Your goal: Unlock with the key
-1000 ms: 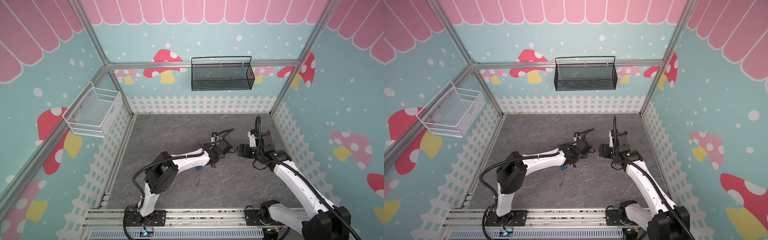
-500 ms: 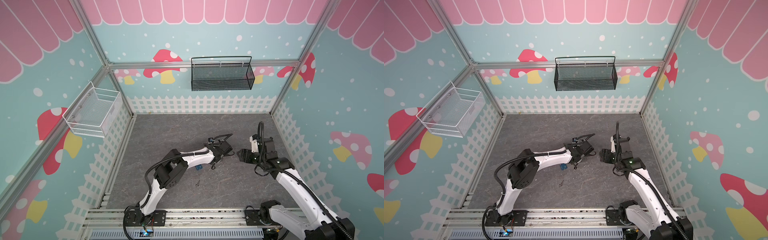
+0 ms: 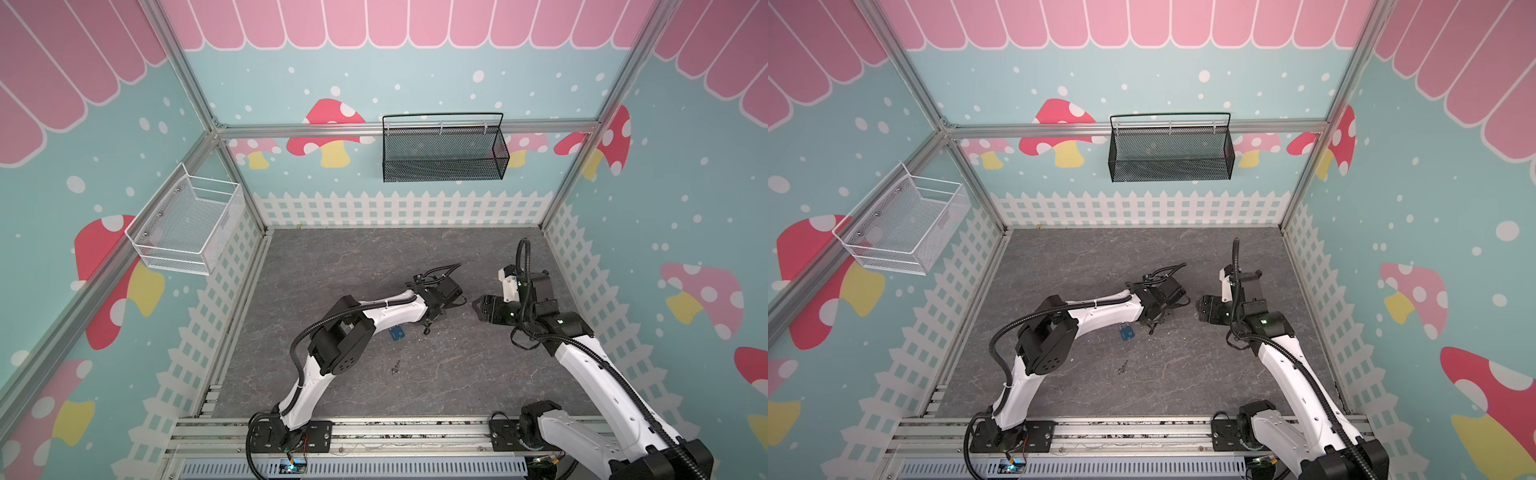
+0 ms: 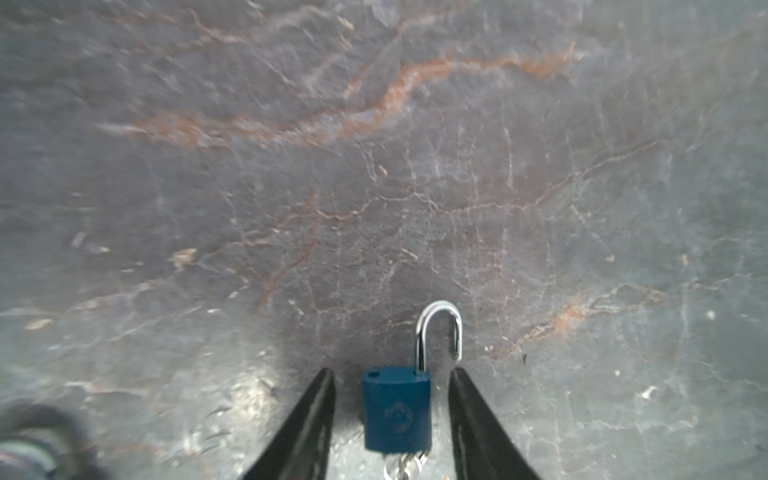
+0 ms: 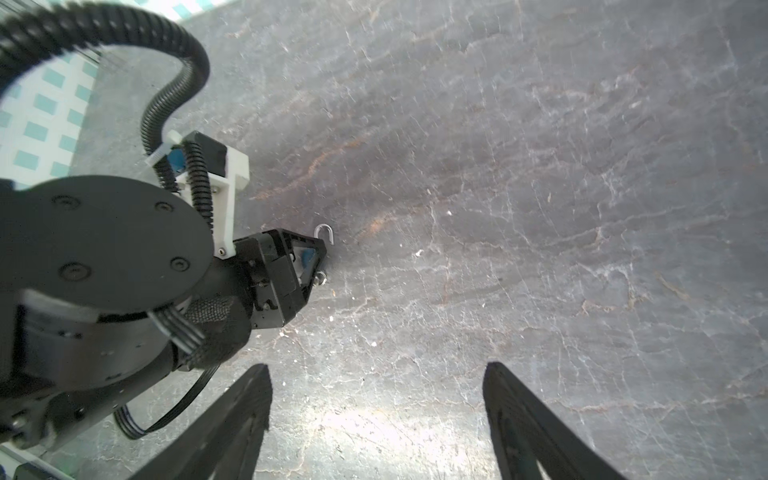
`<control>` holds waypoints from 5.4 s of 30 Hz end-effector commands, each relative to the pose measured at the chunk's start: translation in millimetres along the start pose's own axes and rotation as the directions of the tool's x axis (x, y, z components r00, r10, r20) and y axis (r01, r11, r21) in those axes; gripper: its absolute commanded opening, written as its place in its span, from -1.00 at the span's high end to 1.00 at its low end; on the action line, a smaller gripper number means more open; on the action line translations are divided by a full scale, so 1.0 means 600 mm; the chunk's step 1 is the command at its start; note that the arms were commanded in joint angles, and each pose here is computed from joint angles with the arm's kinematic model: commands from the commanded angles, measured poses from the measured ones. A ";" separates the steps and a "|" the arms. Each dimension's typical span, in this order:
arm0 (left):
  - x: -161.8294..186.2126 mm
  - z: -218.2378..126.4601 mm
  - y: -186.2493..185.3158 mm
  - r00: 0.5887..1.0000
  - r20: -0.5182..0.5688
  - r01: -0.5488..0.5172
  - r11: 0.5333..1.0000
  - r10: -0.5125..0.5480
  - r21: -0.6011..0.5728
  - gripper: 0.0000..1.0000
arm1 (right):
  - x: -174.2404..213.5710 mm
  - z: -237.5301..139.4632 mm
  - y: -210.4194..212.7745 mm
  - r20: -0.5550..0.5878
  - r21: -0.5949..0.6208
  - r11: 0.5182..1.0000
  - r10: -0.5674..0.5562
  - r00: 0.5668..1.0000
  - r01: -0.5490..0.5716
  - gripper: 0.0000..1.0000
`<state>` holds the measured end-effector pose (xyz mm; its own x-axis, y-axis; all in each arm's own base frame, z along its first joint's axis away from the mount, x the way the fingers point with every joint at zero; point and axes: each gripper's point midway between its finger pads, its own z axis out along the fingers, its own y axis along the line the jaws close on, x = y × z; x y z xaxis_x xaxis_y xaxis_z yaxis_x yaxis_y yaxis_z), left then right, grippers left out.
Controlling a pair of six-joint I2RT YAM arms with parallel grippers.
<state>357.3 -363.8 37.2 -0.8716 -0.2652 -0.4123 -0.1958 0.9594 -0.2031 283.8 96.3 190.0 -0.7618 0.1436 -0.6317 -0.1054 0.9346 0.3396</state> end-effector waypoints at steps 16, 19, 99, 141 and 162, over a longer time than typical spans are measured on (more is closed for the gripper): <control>-0.096 -0.292 0.170 0.975 0.195 0.036 0.947 -0.103 0.320 -0.11 | 0.075 0.066 0.122 -0.228 -0.112 0.991 -0.095 0.969 0.070 -0.62; -0.079 -0.310 0.213 0.977 0.196 0.014 0.935 -0.089 0.354 -0.11 | 0.118 0.075 0.153 -0.291 -0.122 0.992 -0.077 0.954 0.043 -0.60; 0.014 -0.299 0.368 0.965 0.064 0.198 0.870 -0.253 0.452 -0.11 | 0.381 0.194 0.294 -0.563 0.109 0.954 -0.172 0.809 0.279 0.94; -0.125 -0.416 0.167 0.562 -0.434 0.721 0.160 -0.704 0.674 -0.19 | 0.011 0.009 0.436 0.271 -0.454 0.778 -0.343 0.899 0.434 1.00; -0.144 -0.425 0.133 0.494 -0.504 0.763 0.075 -0.708 0.642 -0.34 | -0.036 -0.013 0.478 0.391 -0.487 0.732 -0.305 0.868 0.477 1.00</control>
<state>298.7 -236.8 261.8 -0.5209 -0.7792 0.3486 -0.4121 -0.1281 -0.9021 259.4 353.6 285.0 -0.4363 -0.0600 -0.8978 -0.7296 0.6076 0.3139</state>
